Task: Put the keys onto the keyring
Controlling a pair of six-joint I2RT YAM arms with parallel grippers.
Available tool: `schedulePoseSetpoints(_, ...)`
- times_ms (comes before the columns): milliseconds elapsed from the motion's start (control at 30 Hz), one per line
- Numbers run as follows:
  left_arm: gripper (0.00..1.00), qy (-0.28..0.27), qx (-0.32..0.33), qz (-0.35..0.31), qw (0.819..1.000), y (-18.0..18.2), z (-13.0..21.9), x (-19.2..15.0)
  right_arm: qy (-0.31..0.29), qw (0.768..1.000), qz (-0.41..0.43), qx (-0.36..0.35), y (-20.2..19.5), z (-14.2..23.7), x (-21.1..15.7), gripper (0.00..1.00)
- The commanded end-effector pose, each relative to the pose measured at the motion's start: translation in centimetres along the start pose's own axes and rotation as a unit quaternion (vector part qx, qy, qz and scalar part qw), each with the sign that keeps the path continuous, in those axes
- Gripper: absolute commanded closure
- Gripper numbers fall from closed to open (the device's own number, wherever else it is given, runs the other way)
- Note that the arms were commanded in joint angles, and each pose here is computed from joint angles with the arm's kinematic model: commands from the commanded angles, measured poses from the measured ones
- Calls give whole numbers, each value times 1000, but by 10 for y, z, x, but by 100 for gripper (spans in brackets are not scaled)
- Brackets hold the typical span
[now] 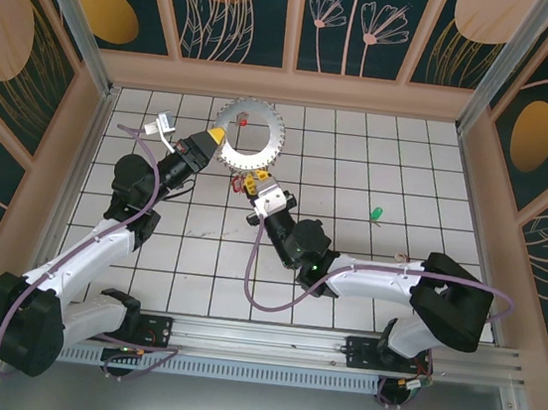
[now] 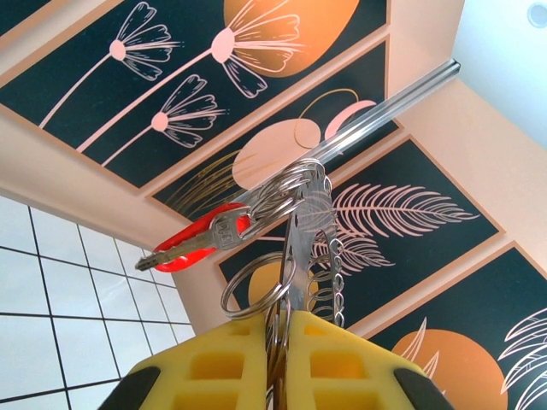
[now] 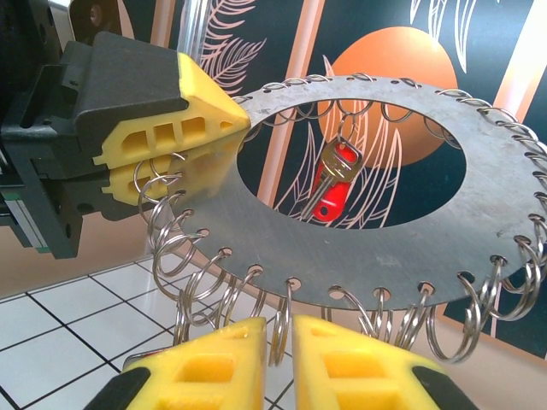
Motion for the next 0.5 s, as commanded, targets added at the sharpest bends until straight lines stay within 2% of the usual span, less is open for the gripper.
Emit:
schedulePoseSetpoints(0, 100, 2, -47, -7, 999, -18, 4, 2, -40, 999, -28, -19, -7, -10, 20, 85)
schedulePoseSetpoints(133, 100, 1, -46, -7, 999, -18, 4, 2, -39, 999, -29, -20, -7, -9, 20, 89)
schedulePoseSetpoints(200, 100, 0, -46, -7, 999, -18, 4, 2, -38, 999, -29, -20, -8, -9, 20, 95)
schedulePoseSetpoints(333, 100, -3, -39, -5, 999, -16, 4, 3, -29, 999, -31, -18, -8, -6, 17, 100)
schedulePoseSetpoints(467, 100, -11, -16, 6, 1000, -10, 4, 3, -14, 999, -31, -3, -8, -3, 13, 100)
Point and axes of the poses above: each hand's point on the last joint's axis, 136 mm out from that joint toward the fingers, its own z axis back along the fingers, its own y axis along the line the jaws close on, x = y × z, the point moved 7 cm from there along z, back along the fingers, and after that the axes turned 8 degrees about -z, right-handed, at the moved point
